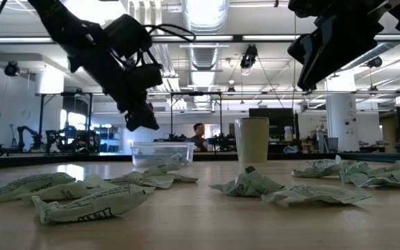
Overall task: Pick and place Stevia / Truvia into bins
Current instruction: Put the stevia packet into the transparent container
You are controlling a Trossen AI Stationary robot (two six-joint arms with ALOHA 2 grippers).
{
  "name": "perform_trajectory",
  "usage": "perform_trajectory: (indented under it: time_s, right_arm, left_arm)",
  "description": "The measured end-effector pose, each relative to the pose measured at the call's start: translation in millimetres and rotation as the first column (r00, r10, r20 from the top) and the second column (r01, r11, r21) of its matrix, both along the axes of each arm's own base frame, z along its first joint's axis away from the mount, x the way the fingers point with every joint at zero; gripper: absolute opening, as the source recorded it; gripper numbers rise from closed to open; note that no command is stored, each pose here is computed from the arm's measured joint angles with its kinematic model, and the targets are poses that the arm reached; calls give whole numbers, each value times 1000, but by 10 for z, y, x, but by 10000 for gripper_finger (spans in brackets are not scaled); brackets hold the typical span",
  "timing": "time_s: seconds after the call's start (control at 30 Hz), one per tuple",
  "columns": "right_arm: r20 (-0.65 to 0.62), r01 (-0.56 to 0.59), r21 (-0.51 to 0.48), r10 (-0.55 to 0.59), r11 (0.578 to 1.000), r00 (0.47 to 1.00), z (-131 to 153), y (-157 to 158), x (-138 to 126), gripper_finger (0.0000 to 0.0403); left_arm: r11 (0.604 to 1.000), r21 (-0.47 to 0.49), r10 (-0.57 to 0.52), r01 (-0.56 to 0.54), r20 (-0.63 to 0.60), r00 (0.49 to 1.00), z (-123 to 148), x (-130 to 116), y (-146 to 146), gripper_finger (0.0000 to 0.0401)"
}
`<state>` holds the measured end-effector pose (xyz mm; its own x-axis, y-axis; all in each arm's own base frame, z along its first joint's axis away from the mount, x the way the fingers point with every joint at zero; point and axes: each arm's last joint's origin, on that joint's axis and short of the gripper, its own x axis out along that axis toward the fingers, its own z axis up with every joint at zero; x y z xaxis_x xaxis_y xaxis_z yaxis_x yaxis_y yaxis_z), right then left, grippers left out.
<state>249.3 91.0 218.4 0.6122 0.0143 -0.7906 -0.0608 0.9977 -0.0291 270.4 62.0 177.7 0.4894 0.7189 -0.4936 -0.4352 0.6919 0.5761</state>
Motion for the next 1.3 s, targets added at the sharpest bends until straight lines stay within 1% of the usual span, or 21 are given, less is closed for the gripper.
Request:
perform_trajectory:
  time_s: [0.17,0.27,0.4,0.47,0.57,0.73,0.83,0.9,1.0,1.17,1.3]
  right_arm:
    - [-19,18,7,-18,1000,1000,-63,-11,-28,57]
    - [-31,97,1,-97,995,995,-106,-35,-55,57]
    - [-69,262,-79,-267,962,961,-153,-114,-131,57]
    - [-99,320,-90,-328,943,940,-176,-158,-165,57]
    - [-114,379,-84,-387,922,915,-214,-213,-183,65]
    - [-118,444,-90,-453,891,884,-281,-320,-193,93]
    - [-124,486,-82,-493,870,861,-312,-374,-200,110]
    - [-129,510,-78,-516,856,847,-334,-404,-207,120]
    - [-138,533,-79,-538,843,831,-370,-426,-203,131]
    - [-168,579,-89,-585,811,793,-475,-461,-170,139]
    - [-235,592,-95,-596,801,768,-612,-505,-115,138]
  left_arm:
    - [999,-3,-40,40,61,997,132,-57,-150,139]
    - [998,-27,-57,60,97,994,213,-113,-263,139]
    - [994,-35,-103,107,99,990,282,-190,-403,139]
    - [991,-33,-126,131,126,984,335,-219,-462,139]
    - [987,-30,-154,160,153,976,403,-267,-531,139]
    - [977,-41,-198,210,199,960,515,-358,-665,139]
    - [957,-74,-257,279,220,941,578,-440,-775,139]
    - [935,-97,-313,342,231,921,628,-500,-850,139]
    - [898,-105,-385,427,282,879,727,-589,-972,139]
    - [853,-91,-455,514,351,818,863,-733,-1120,139]
    - [828,-85,-489,555,377,787,915,-804,-1193,139]
